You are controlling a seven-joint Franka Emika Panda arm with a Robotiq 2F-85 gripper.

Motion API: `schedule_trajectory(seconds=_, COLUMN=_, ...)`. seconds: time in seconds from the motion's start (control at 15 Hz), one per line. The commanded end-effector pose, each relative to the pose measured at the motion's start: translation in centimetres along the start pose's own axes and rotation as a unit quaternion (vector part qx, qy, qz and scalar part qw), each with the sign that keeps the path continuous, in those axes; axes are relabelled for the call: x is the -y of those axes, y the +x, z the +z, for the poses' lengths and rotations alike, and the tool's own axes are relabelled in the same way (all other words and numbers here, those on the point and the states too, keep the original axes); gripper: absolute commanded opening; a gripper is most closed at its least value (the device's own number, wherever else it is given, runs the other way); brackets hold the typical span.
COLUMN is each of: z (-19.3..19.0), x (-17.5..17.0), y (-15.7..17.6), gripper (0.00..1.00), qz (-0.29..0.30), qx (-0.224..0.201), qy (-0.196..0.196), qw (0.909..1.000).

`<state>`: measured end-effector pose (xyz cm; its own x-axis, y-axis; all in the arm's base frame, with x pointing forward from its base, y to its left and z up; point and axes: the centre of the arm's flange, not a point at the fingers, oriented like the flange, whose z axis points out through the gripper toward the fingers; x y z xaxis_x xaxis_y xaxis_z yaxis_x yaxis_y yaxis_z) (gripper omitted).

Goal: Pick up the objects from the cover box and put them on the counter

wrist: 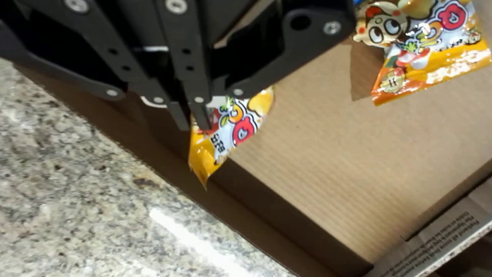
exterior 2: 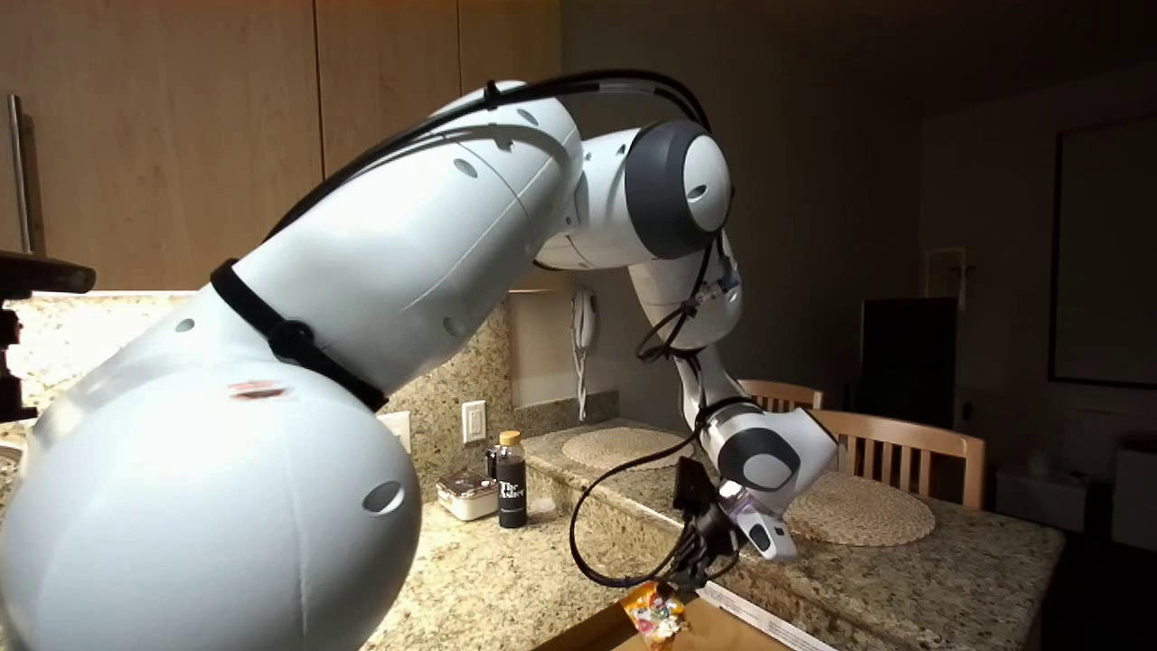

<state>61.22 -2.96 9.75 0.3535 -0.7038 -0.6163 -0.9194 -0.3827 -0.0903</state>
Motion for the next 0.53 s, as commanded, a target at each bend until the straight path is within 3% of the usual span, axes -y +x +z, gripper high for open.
schedule_trajectory(seconds=0.0, z=-4.9, x=0.4, y=-4.0, gripper=0.08, qz=-0.039, qx=-0.014, qy=0.031, qw=0.9987)
schedule_trajectory(seconds=0.33, z=-10.9, x=3.2, y=-6.0, gripper=0.08, qz=-0.059, qx=-0.048, qy=0.093, qw=0.9927)
schedule_trajectory(seconds=0.47, z=-11.7, x=3.7, y=-6.6, gripper=0.07, qz=-0.068, qx=-0.051, qy=0.089, qw=0.9924)
